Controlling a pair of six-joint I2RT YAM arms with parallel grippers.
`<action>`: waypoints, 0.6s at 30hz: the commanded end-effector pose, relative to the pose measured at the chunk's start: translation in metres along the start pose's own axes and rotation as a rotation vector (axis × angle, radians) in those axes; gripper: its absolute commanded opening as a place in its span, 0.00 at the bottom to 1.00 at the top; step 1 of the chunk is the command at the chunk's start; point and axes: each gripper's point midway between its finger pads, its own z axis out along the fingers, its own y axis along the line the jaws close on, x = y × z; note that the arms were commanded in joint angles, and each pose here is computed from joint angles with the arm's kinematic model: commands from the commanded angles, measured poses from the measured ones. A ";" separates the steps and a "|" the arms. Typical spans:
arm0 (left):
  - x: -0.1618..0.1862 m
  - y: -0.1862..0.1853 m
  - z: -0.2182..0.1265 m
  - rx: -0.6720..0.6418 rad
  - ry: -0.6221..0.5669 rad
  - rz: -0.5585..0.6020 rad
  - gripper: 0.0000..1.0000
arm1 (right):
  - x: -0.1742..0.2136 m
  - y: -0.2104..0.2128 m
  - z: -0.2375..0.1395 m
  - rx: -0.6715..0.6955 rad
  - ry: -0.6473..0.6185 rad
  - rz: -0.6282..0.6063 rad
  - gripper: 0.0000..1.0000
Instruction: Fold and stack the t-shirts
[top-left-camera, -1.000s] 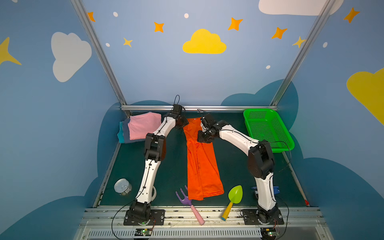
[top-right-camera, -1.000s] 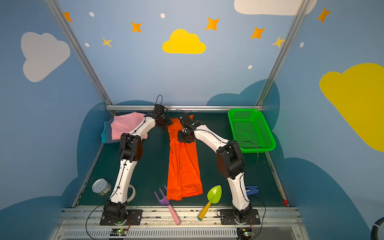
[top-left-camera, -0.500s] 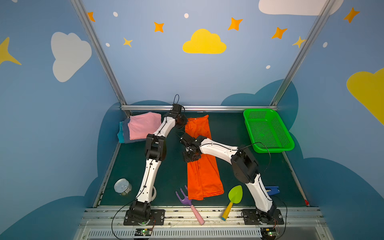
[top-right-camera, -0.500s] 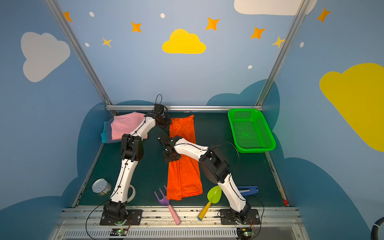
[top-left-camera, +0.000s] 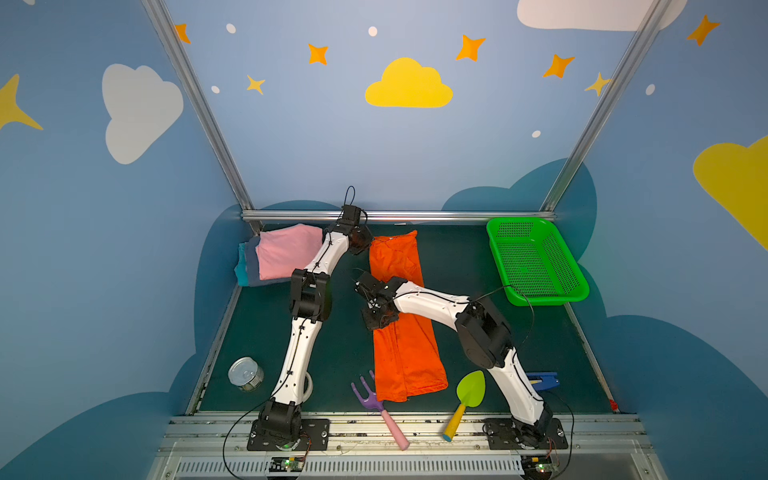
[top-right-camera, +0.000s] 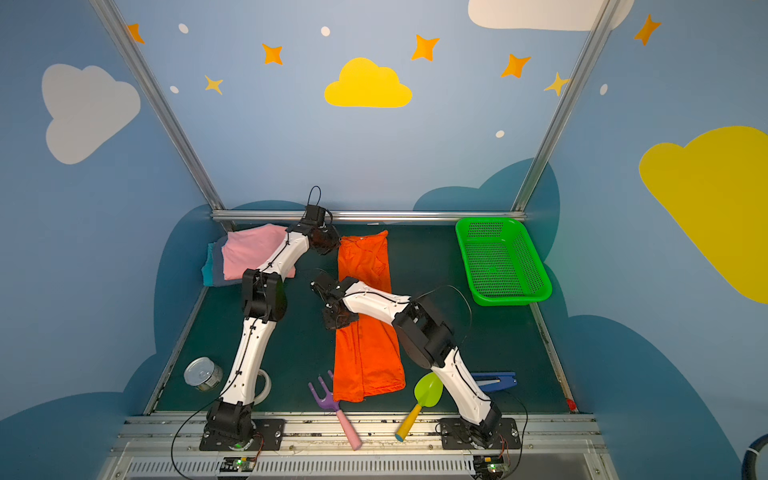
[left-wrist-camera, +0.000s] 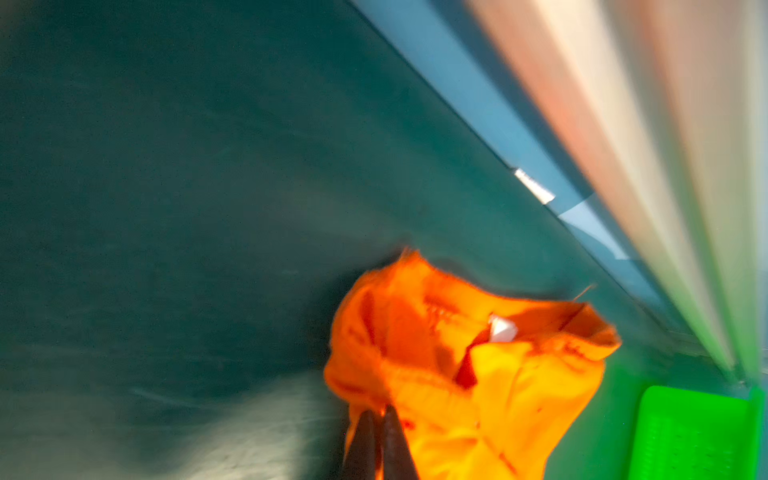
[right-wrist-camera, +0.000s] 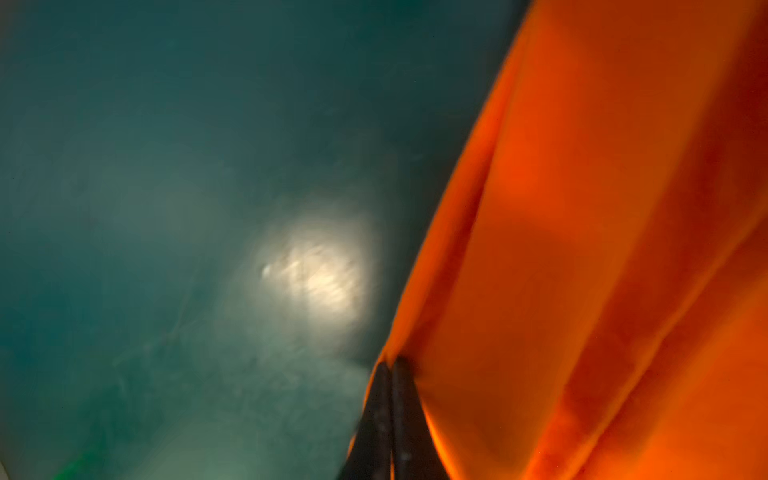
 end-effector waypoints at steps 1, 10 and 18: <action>0.000 0.011 0.010 -0.008 0.015 -0.029 0.04 | 0.028 0.026 0.011 0.005 0.057 -0.161 0.00; -0.012 0.016 0.012 0.002 -0.011 -0.042 0.04 | 0.052 0.052 0.024 -0.004 0.101 -0.294 0.00; -0.011 0.003 0.003 0.044 0.013 -0.049 0.11 | 0.025 0.030 0.009 -0.038 0.060 -0.172 0.02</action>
